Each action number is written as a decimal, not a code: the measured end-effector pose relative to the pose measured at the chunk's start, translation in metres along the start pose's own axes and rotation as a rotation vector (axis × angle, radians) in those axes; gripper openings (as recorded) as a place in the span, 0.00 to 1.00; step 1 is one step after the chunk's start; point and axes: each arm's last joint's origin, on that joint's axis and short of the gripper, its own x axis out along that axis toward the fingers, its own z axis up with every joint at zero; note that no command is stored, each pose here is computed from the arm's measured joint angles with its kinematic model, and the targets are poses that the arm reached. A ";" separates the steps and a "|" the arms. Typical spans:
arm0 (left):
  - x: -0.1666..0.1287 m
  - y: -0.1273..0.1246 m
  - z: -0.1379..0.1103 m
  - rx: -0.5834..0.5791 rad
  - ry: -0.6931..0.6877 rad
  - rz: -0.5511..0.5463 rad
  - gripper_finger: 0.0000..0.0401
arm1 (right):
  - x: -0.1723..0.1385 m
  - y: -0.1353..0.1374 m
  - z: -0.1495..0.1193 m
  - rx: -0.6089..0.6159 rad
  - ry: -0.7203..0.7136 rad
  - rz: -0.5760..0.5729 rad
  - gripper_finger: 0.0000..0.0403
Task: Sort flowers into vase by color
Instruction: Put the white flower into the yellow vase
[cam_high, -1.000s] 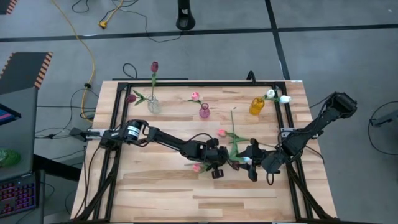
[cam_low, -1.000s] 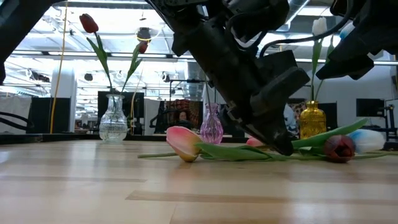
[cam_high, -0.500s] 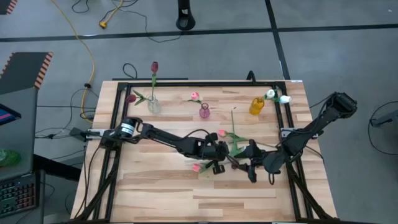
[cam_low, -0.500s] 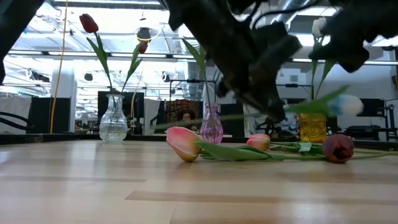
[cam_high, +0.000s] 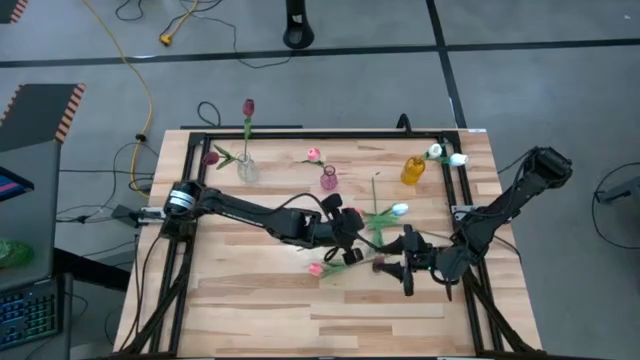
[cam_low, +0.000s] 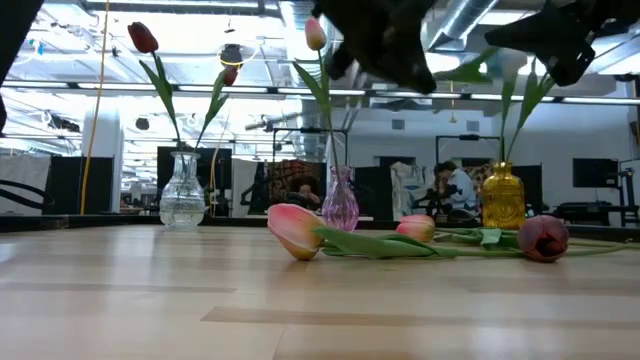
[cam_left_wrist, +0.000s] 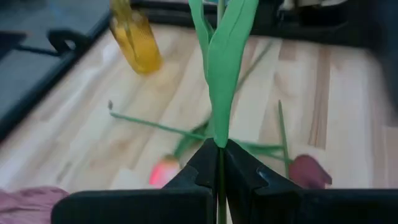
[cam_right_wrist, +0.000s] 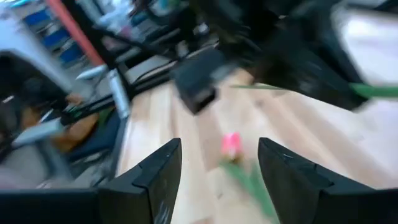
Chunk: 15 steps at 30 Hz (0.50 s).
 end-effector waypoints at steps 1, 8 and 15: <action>-0.005 -0.001 0.003 0.006 -0.013 0.002 0.00 | -0.001 0.000 0.000 -0.012 -0.023 -0.030 0.59; -0.034 -0.008 0.013 0.042 -0.084 0.033 0.00 | -0.001 -0.004 0.004 -0.039 -0.132 -0.170 0.59; -0.043 -0.017 0.015 0.042 -0.120 0.025 0.00 | 0.002 -0.004 0.012 -0.054 -0.174 -0.177 0.59</action>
